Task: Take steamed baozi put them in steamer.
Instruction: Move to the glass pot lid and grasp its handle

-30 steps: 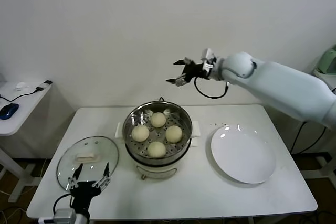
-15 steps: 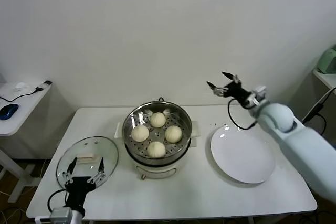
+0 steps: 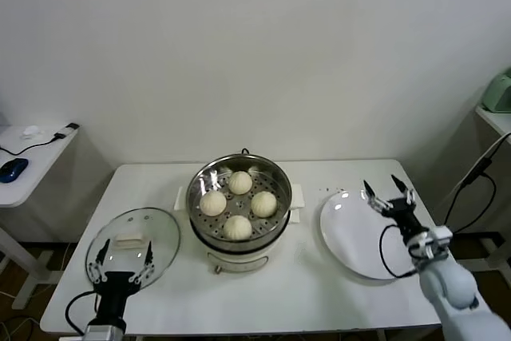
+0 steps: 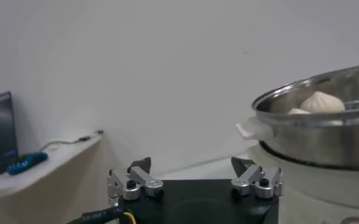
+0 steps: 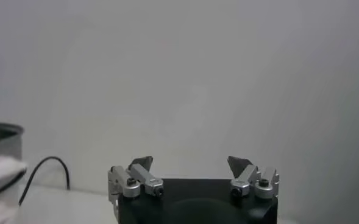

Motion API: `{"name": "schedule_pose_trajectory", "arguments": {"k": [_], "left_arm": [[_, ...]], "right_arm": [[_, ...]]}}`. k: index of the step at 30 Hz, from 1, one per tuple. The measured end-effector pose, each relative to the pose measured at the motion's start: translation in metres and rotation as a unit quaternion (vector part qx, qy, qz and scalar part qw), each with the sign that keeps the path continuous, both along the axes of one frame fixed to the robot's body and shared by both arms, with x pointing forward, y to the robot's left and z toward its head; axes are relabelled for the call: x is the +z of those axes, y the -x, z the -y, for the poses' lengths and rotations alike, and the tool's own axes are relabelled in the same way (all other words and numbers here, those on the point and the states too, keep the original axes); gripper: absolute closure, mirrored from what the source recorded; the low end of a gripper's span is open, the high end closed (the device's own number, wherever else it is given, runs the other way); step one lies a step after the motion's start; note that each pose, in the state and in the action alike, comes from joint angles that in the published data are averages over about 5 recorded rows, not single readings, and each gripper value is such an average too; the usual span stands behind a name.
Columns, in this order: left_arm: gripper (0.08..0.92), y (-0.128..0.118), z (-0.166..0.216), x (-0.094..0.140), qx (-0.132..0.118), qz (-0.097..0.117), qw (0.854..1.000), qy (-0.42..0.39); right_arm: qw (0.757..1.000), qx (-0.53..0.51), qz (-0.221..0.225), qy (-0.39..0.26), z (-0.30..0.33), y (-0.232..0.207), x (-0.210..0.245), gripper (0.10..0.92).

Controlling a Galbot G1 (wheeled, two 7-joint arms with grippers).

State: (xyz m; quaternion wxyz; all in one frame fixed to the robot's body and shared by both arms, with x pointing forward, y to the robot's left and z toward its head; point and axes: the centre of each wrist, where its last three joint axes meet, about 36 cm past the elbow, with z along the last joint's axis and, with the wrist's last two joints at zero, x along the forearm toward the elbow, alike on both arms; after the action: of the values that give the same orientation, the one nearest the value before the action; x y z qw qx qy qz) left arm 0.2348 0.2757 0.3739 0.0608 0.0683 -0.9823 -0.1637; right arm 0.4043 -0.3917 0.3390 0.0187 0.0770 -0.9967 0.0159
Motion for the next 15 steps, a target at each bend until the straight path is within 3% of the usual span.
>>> {"name": "schedule_pose_trajectory", "arguments": {"k": [8,11,15], "left_arm": [[0.177,-0.003,-0.017,-0.02,0.012,0.028,0.99,-0.134],[0.177,-0.006,-0.026,-0.031,0.013,0.033,0.976,-0.216],[0.177,-0.01,-0.035,-0.05,0.0,0.028,0.945,-0.325]], "right_arm": [[0.999,-0.026,-0.015,-0.012,-0.019,0.056,-0.048,0.2],[0.999,-0.032,-0.022,-0.012,-0.026,0.069,-0.058,0.2],[0.999,-0.038,-0.033,-0.01,-0.034,0.084,-0.067,0.2]]}}
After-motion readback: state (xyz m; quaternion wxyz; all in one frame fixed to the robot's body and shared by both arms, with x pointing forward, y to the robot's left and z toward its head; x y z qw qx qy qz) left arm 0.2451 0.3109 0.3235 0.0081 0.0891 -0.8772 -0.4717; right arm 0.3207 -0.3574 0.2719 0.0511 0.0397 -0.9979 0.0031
